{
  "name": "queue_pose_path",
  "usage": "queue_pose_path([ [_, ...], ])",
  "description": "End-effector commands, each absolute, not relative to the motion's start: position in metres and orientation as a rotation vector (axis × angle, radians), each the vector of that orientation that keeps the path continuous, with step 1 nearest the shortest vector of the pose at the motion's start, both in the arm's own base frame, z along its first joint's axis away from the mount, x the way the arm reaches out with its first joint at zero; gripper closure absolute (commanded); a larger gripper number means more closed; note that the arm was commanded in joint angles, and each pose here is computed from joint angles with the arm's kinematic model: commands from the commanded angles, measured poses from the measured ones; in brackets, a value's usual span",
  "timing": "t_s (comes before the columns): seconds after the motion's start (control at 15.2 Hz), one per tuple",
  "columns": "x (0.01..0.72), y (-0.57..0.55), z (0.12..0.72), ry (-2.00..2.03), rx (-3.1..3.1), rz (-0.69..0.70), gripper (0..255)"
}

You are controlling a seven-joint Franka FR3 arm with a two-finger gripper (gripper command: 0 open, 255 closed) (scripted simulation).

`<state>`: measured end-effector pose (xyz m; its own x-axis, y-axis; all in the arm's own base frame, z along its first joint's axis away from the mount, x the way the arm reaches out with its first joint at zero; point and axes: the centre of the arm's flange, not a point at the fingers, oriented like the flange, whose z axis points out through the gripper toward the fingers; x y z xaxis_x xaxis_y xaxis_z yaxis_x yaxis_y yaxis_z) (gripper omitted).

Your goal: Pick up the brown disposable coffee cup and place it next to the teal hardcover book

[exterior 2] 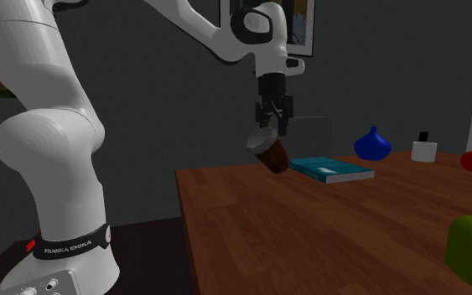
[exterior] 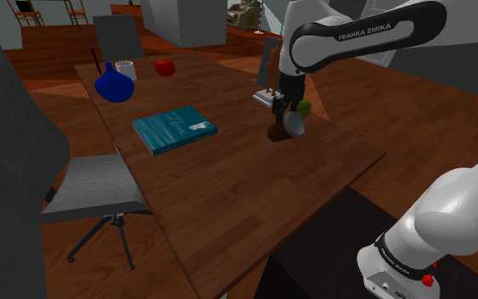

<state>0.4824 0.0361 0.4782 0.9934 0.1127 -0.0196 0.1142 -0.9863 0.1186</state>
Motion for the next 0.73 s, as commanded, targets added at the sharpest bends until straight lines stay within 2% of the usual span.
queue_pose_path([
  [0.0, 0.482, 0.036, 0.489, 0.172, 3.017, -0.019, 255],
  [0.66, 0.482, 0.036, 0.542, 0.172, 3.017, -0.019, 255],
])
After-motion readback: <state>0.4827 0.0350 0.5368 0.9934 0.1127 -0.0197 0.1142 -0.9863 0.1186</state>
